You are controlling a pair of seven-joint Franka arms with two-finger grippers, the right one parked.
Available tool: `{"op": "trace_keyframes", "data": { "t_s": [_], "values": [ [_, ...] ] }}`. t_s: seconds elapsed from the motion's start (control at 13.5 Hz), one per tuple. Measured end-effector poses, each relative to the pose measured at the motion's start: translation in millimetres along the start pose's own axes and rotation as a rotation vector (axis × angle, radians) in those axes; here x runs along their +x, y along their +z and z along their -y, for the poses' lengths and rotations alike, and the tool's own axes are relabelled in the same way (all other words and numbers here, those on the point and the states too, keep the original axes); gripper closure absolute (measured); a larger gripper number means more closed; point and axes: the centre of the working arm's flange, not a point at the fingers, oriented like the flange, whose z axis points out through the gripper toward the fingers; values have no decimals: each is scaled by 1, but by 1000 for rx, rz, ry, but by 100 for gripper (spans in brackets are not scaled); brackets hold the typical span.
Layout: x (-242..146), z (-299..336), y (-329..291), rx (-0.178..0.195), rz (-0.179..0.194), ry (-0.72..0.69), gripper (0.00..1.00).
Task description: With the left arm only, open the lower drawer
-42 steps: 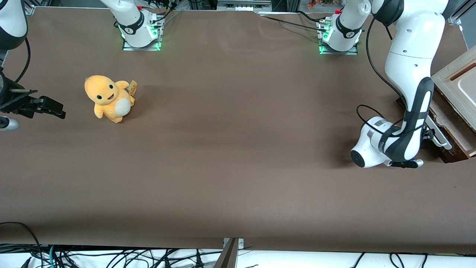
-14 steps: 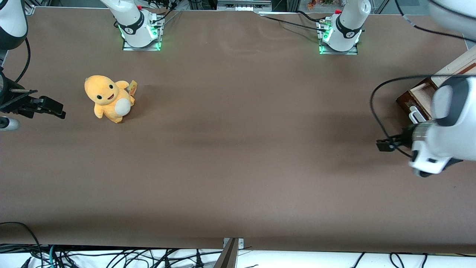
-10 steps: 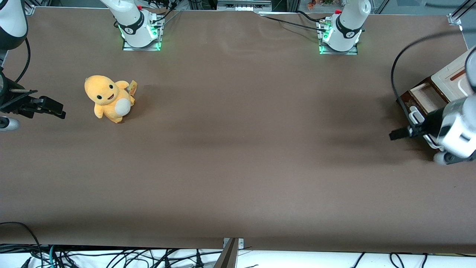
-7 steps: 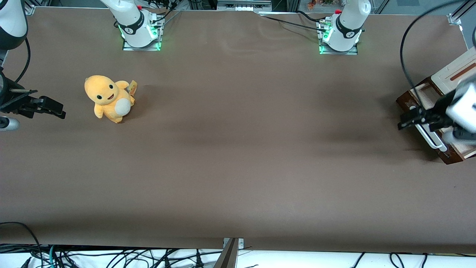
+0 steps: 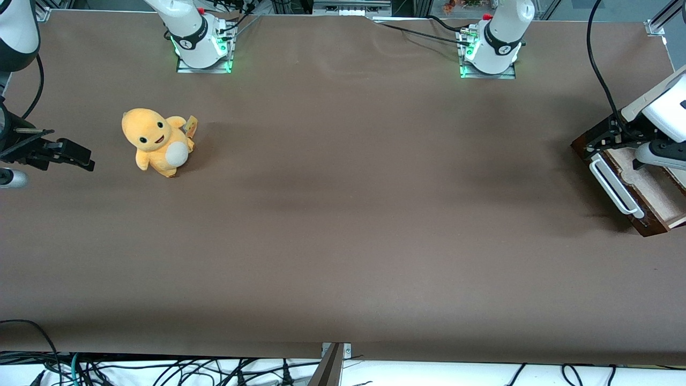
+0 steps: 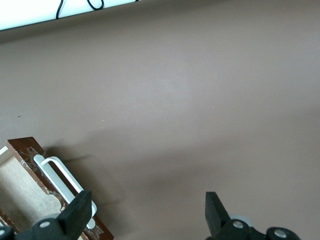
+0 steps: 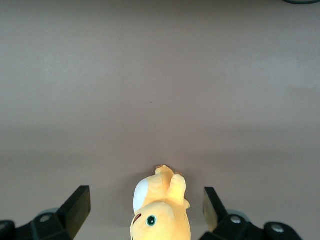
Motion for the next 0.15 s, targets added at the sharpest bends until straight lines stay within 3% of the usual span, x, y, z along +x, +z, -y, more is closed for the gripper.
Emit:
{"op": "trace_keyframes", "data": {
  "t_s": [0.15],
  "values": [
    [-3, -1, 2, -4, 23, 3, 0]
  ]
}}
